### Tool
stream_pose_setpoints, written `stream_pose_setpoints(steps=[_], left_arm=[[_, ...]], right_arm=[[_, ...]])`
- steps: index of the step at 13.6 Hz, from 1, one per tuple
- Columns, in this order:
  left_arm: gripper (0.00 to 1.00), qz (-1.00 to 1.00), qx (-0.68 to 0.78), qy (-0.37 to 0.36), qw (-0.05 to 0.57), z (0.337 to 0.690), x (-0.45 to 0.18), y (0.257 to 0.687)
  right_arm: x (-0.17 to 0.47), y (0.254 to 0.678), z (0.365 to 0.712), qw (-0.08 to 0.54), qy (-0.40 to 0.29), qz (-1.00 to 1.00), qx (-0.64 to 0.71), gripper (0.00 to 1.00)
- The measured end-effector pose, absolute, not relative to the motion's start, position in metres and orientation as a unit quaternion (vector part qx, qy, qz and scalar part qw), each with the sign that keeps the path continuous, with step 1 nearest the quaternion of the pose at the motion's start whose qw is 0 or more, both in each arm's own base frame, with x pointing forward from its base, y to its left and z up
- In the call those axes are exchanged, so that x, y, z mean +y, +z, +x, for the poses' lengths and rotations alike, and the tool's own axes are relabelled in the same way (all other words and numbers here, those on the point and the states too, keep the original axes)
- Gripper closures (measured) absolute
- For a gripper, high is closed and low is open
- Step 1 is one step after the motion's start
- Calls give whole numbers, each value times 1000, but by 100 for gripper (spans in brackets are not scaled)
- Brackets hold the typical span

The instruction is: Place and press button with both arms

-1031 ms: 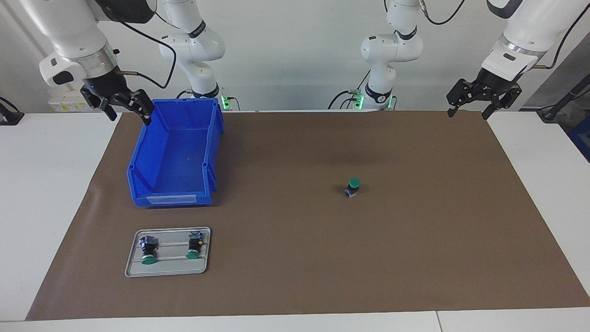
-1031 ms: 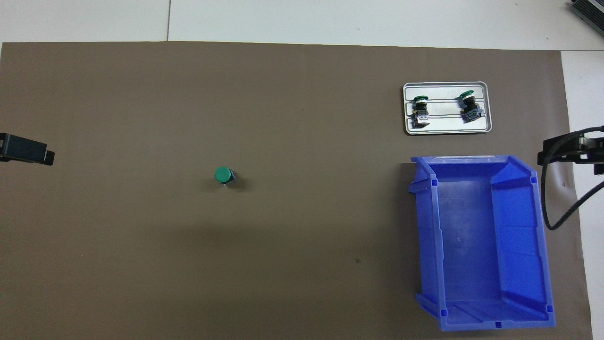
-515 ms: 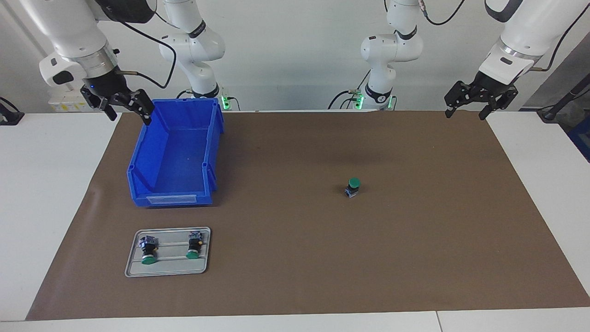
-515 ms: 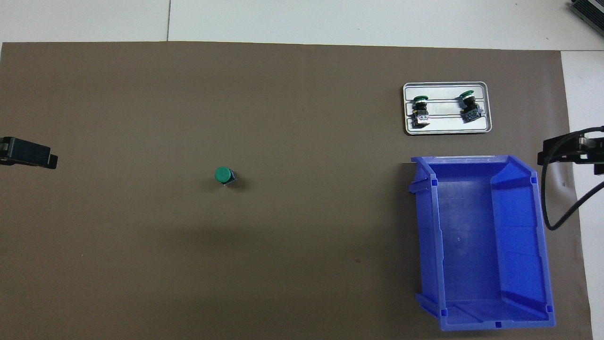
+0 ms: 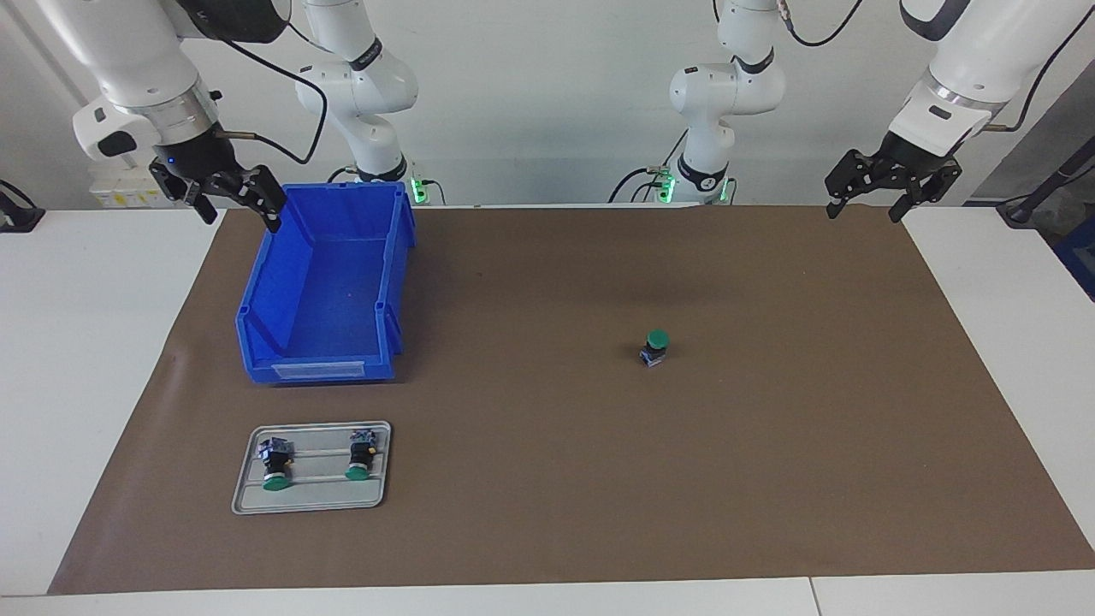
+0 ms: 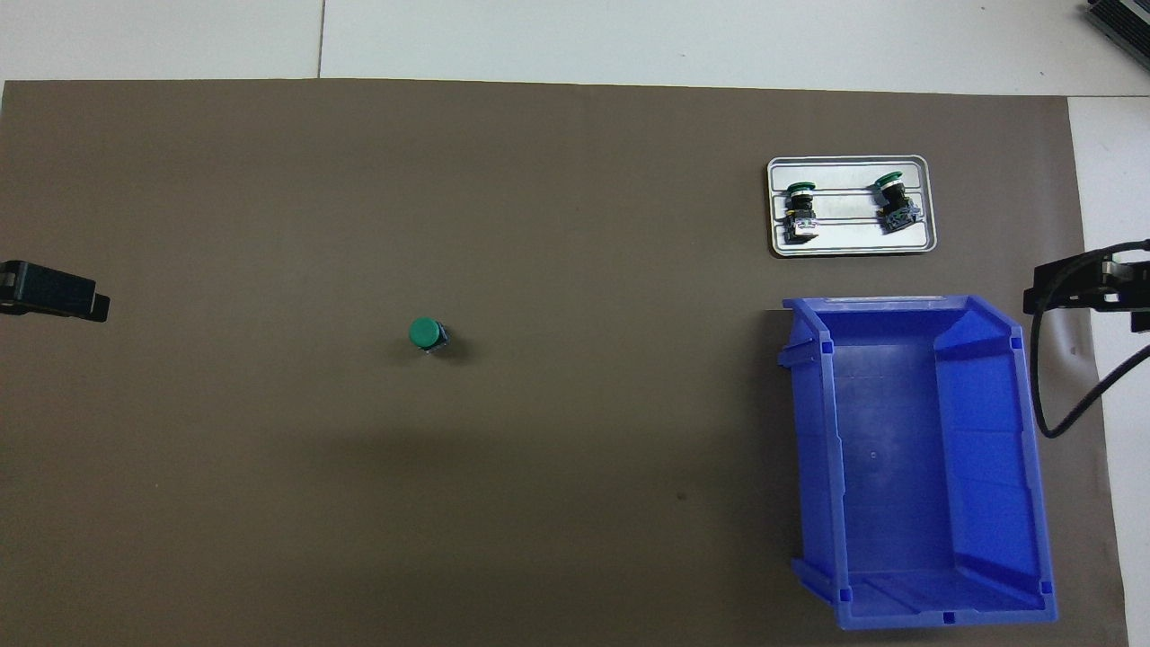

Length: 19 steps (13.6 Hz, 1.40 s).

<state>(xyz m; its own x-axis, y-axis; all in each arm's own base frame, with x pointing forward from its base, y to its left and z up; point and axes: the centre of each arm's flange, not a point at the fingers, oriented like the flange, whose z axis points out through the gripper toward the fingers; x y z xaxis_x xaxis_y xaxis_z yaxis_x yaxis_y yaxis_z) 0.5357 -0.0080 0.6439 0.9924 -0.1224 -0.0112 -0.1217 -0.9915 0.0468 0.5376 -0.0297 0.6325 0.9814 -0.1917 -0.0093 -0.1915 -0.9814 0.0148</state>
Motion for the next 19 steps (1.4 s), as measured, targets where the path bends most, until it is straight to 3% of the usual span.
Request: stream_pose_setpoints(steps=[3,7,13,19], left_arm=[[0,998,-61,-7,23,536,-8,644],[0,998,-61,-7,23,536,-8,644],[0,998,-61,-8,23,535,-8,644],[0,998,-61,-8,23,535,-8,644]], right_arm=[[2,631,546,4,18,995,-98,0],[135,597,564,-8,34,995,-94,0],[385,477,577,-74,96,992,-41,0],[521,357,542,-117,146,981,43,0]])
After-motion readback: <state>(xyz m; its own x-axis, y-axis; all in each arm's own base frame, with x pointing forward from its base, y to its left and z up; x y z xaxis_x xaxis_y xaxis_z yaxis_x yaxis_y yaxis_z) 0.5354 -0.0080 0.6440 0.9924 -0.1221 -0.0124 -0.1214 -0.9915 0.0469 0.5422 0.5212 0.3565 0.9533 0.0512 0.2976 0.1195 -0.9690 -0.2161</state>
